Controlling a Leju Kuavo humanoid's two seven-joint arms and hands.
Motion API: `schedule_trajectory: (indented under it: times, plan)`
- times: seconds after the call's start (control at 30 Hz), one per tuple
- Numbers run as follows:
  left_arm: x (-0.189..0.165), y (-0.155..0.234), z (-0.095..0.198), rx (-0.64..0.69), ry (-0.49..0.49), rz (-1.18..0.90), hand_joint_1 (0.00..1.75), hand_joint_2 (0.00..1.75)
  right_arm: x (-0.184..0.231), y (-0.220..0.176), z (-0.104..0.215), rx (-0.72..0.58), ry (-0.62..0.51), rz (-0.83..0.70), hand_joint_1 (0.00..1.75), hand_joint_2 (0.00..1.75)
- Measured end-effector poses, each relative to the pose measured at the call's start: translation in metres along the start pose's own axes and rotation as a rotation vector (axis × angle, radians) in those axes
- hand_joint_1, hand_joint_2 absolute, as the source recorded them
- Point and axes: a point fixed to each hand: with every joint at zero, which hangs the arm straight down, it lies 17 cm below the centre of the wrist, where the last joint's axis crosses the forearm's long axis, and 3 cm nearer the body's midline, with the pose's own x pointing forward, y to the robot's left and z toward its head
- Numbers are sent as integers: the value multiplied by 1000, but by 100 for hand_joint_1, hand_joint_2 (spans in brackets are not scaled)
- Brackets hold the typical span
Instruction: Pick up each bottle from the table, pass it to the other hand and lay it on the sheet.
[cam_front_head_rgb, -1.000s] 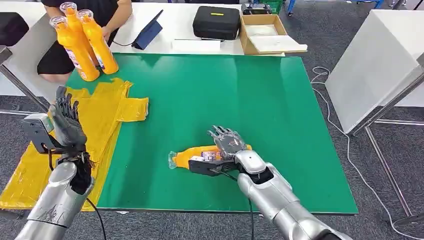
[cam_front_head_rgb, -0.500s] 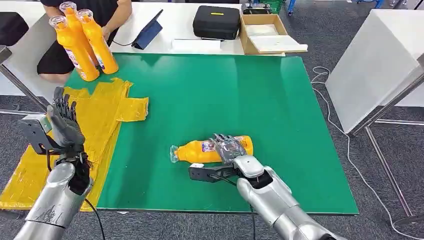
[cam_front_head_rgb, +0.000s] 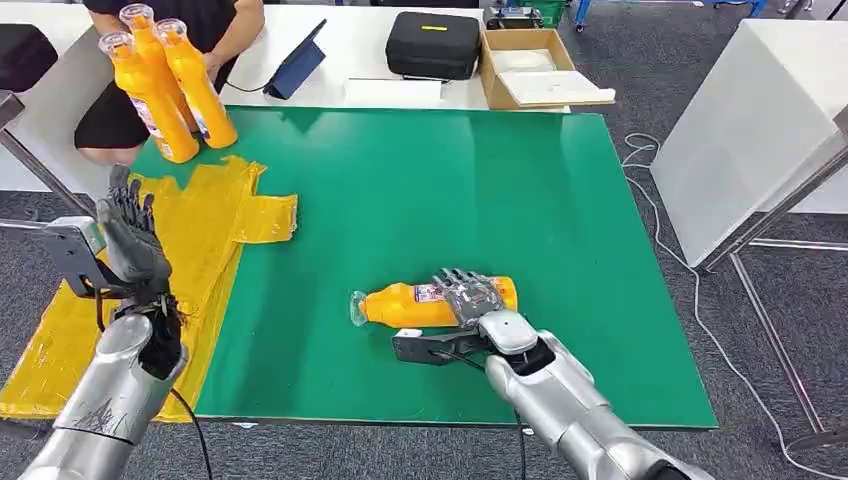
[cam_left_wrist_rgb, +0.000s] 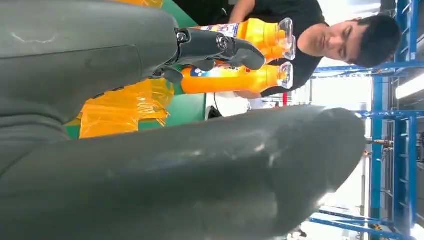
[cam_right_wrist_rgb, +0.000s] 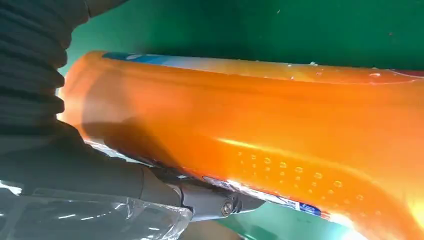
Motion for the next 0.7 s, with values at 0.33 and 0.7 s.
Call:
schedule_trajectory:
  times: [0.33,0.7]
  plan:
    - [3,-5,-8,1,-7,6,0,0,-23,5,-2,3,66,14,0,175]
    - [2,-7,-8,-4,-4,4,0,0,-68,11,2,12,199,70,169,175]
